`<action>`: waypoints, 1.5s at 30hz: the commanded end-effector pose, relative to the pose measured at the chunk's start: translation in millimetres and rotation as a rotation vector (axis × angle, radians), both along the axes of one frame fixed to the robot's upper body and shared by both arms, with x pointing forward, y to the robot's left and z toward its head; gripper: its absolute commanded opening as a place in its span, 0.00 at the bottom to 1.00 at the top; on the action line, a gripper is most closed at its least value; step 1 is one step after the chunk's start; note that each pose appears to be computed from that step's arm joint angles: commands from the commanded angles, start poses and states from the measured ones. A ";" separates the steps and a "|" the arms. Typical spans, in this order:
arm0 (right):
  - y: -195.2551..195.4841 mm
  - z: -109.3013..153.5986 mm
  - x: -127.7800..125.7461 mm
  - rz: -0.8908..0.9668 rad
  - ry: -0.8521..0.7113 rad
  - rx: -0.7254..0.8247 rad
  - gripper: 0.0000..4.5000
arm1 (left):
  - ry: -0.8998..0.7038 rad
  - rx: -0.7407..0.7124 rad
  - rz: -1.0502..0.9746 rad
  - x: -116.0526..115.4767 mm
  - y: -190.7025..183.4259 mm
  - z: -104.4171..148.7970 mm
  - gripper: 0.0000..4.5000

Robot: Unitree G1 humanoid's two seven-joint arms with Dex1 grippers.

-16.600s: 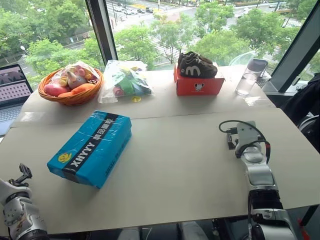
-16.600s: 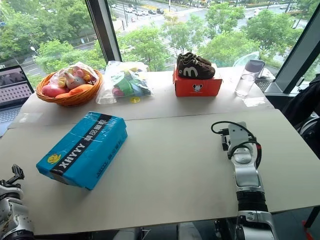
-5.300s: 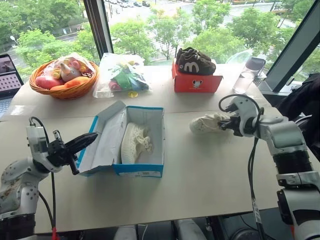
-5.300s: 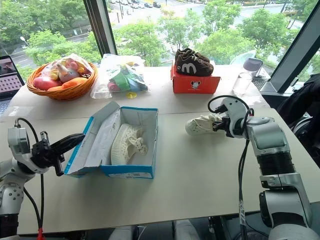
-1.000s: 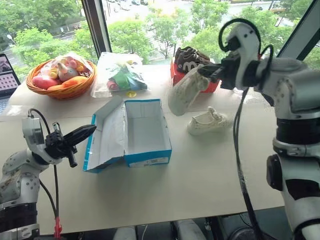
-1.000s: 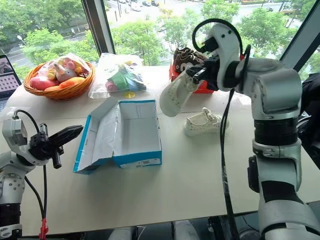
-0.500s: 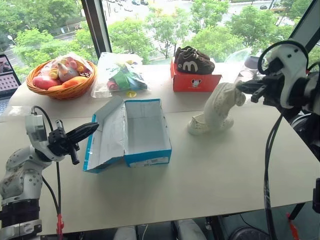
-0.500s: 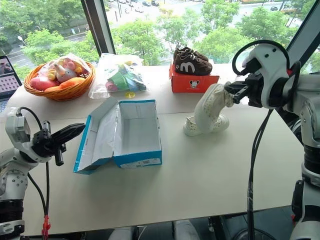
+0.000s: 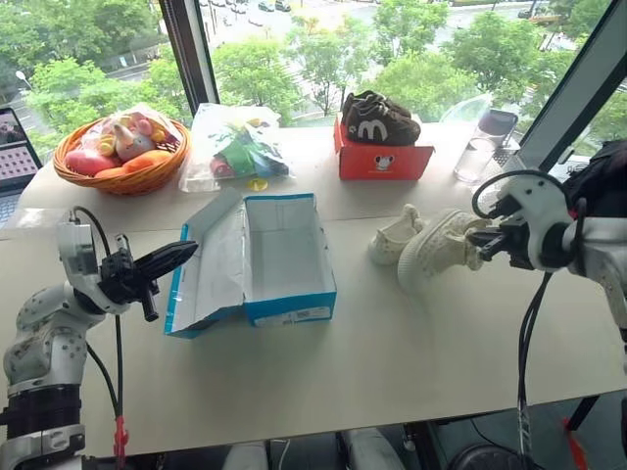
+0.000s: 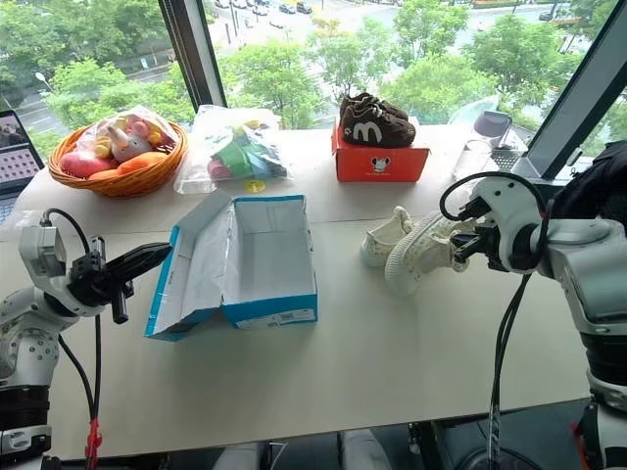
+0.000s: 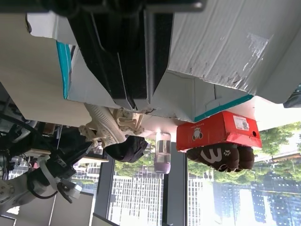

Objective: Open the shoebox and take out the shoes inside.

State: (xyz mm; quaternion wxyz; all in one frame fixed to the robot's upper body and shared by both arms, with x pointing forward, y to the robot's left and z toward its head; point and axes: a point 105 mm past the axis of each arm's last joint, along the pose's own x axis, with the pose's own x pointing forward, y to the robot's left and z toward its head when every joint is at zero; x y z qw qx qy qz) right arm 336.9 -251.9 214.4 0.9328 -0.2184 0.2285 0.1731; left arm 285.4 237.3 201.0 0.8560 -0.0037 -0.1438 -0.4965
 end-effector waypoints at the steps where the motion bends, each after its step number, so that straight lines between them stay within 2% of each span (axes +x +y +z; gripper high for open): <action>1: -13.8 20.0 1.9 -0.061 -0.091 -0.001 0.01 | -0.035 0.010 -0.006 -1.1 0.8 9.6 0.00; 5: -9.0 39.8 0.6 -0.047 -0.151 0.042 0.01 | -0.031 0.014 -0.002 -0.8 1.8 9.2 0.00; 10: 2.9 77.1 -3.5 0.005 -0.249 0.084 0.01 | -0.025 0.019 -0.006 -0.1 0.7 8.1 0.00; 15: 3.0 84.3 -6.6 0.002 -0.263 0.065 0.01 | -0.024 0.021 -0.006 -0.2 0.8 7.6 0.00; 19: -12.9 58.7 -5.3 -0.062 -0.183 0.002 0.01 | -0.023 0.021 -0.005 -0.4 0.5 7.1 0.00; 28: -19.8 43.5 -8.1 -0.099 -0.144 -0.013 0.01 | -0.016 0.030 -0.009 -1.9 1.0 6.8 0.00; 36: -15.0 -29.1 0.8 -0.130 0.034 -0.046 0.01 | -0.013 0.041 -0.015 -1.1 -1.0 5.4 0.00; 39: -18.5 -44.5 5.9 -0.166 0.058 -0.038 0.01 | -0.013 0.039 -0.015 -1.0 -1.6 4.8 0.00; 42: -17.4 -44.8 11.7 -0.183 0.038 -0.002 0.01 | -0.013 0.039 -0.012 -0.7 -1.9 4.1 0.00; 45: -16.1 -28.9 20.4 -0.211 -0.031 0.085 0.19 | -0.012 0.038 -0.012 -0.7 -2.2 3.4 0.00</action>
